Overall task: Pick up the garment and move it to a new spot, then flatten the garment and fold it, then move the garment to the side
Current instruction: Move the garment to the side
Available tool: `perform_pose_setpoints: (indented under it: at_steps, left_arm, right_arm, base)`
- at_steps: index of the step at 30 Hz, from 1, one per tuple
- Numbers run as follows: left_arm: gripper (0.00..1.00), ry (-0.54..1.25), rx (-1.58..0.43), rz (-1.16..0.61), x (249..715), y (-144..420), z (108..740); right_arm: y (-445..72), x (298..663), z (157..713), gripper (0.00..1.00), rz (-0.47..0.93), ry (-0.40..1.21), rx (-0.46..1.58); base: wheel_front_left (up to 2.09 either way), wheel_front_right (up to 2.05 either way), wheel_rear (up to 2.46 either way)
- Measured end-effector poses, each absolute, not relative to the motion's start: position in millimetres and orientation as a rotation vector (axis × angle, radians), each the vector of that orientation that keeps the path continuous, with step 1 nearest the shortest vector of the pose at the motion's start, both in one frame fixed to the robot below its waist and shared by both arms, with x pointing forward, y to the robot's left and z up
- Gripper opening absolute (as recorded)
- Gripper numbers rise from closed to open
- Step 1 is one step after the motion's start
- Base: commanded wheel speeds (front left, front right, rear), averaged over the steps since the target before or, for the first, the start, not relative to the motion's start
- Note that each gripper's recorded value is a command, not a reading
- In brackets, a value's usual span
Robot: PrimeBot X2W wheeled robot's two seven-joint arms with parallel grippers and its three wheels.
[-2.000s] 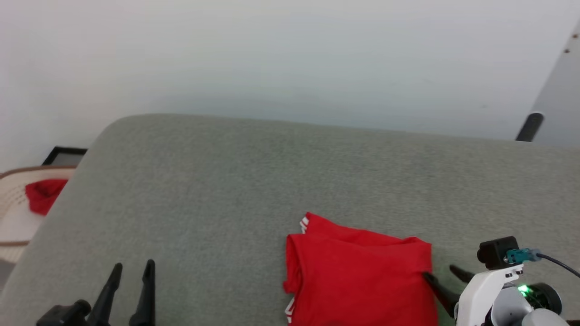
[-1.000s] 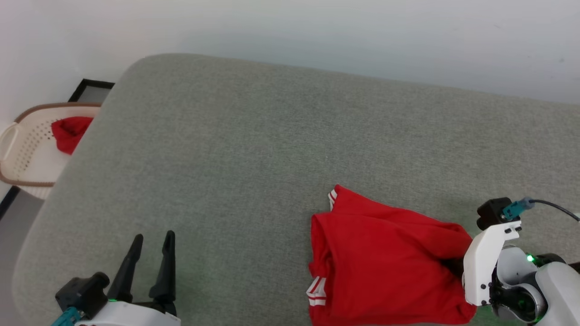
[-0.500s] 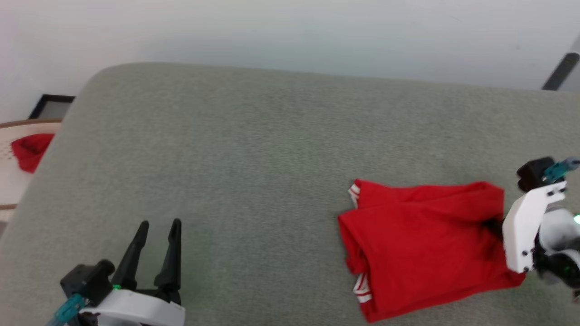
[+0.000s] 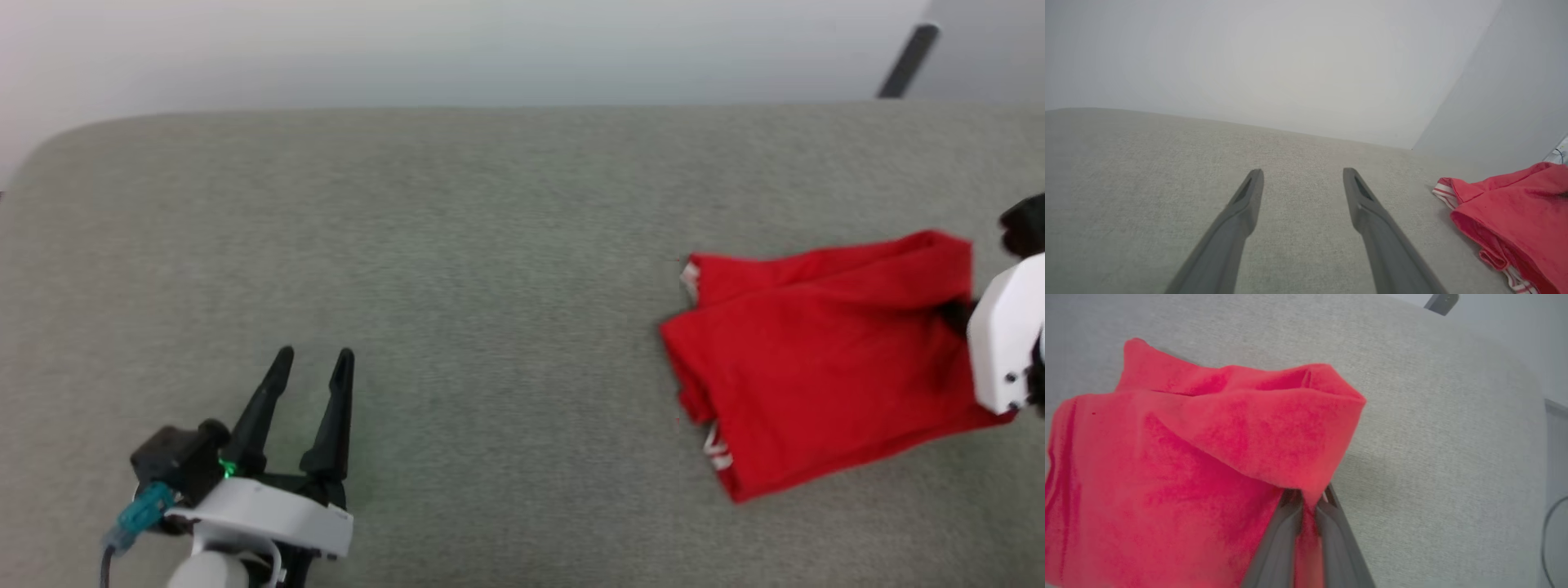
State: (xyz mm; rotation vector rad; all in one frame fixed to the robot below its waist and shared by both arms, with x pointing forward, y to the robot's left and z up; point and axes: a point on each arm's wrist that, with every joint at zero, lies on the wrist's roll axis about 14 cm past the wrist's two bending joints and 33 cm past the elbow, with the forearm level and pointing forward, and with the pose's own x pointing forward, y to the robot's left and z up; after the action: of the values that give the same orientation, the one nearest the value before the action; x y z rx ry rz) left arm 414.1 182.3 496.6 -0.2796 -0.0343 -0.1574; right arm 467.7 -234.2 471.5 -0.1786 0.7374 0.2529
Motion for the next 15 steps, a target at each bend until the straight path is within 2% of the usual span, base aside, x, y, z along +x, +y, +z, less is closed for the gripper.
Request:
perform_pose_setpoints:
  at_steps: [15]
  left_arm:
    - [1.0, 0.005, -0.273, -0.362, 467, 116, 477]
  right_arm:
    - [-348, 478, 491, 0.0, 0.009, 0.672, -0.288]
  base:
    - [0.0, 0.0, 0.0]
